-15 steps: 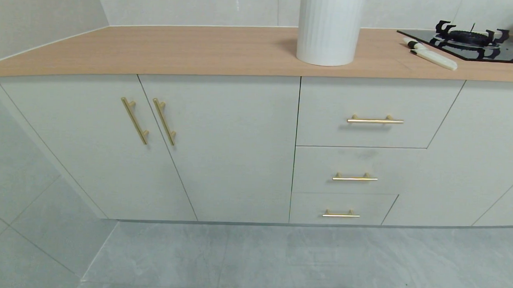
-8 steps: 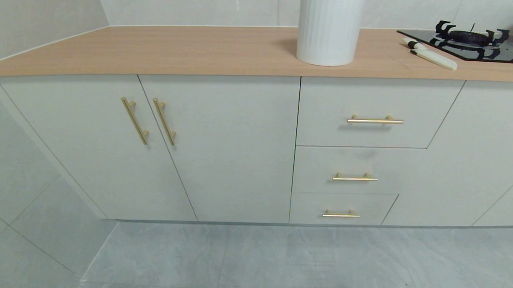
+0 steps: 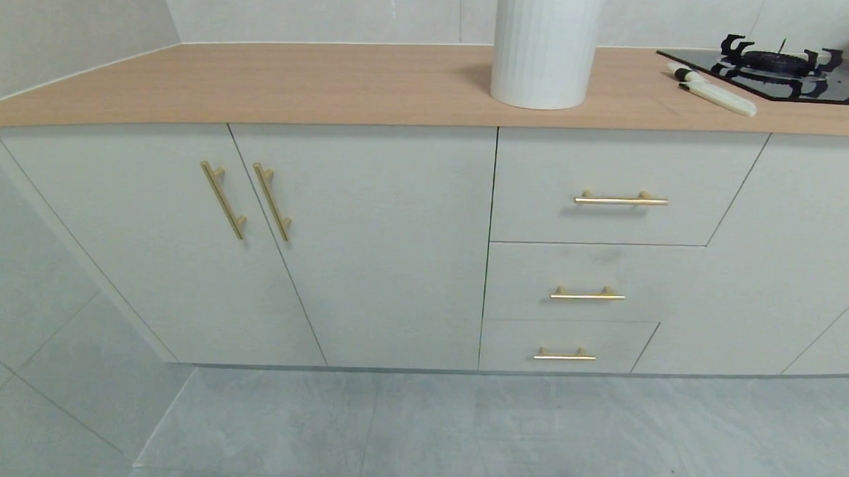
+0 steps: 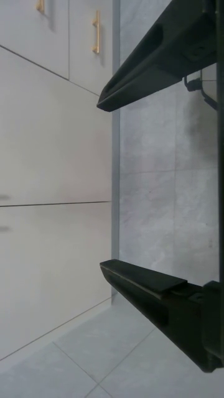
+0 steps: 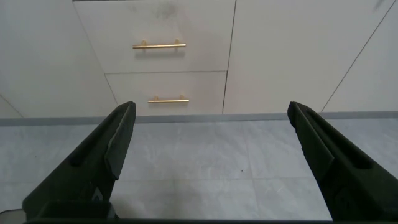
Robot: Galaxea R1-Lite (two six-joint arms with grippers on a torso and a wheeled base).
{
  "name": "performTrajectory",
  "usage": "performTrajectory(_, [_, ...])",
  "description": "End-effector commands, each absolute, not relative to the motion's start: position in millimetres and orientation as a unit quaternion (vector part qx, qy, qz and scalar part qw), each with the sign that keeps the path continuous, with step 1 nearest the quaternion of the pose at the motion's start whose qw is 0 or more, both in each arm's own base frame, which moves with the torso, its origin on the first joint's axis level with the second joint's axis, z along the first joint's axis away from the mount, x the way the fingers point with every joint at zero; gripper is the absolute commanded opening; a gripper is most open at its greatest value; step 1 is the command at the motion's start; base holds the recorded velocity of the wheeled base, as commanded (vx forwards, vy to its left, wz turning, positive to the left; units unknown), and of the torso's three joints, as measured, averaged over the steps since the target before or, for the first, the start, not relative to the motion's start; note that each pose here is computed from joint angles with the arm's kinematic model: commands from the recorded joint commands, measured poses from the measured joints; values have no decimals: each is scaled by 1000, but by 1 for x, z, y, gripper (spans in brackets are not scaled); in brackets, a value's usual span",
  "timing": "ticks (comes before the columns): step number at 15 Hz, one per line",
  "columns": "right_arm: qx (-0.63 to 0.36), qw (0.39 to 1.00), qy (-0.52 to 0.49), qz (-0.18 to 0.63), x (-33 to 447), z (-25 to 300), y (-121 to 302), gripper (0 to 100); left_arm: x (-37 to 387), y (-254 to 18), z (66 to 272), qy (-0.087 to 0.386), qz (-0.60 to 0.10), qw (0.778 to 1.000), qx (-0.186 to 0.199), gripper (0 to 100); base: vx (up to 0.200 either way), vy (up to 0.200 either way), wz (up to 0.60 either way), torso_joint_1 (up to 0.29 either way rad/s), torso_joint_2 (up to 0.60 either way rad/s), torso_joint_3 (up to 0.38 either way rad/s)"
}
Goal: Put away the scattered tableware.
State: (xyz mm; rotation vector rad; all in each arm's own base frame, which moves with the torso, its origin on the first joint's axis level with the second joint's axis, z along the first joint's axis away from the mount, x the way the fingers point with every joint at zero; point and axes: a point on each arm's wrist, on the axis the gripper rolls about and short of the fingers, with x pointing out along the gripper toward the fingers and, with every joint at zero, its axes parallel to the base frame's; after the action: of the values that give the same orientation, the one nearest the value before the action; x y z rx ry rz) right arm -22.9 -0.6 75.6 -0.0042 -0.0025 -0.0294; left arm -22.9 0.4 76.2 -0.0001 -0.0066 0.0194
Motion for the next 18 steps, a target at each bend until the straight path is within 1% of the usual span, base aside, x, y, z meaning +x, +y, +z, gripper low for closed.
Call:
performTrajectory(1, [-3, 1000, 0, -15, -23, 76, -1, 100, -23, 0, 76, -3, 10, 1000, 0, 100, 200, 0, 0, 2, -2, -2])
performTrajectory(18, [-2, 1000, 0, -15, -23, 76, -1, 100, -23, 0, 76, -3, 10, 1000, -1, 100, 200, 0, 0, 2, 2, 3])
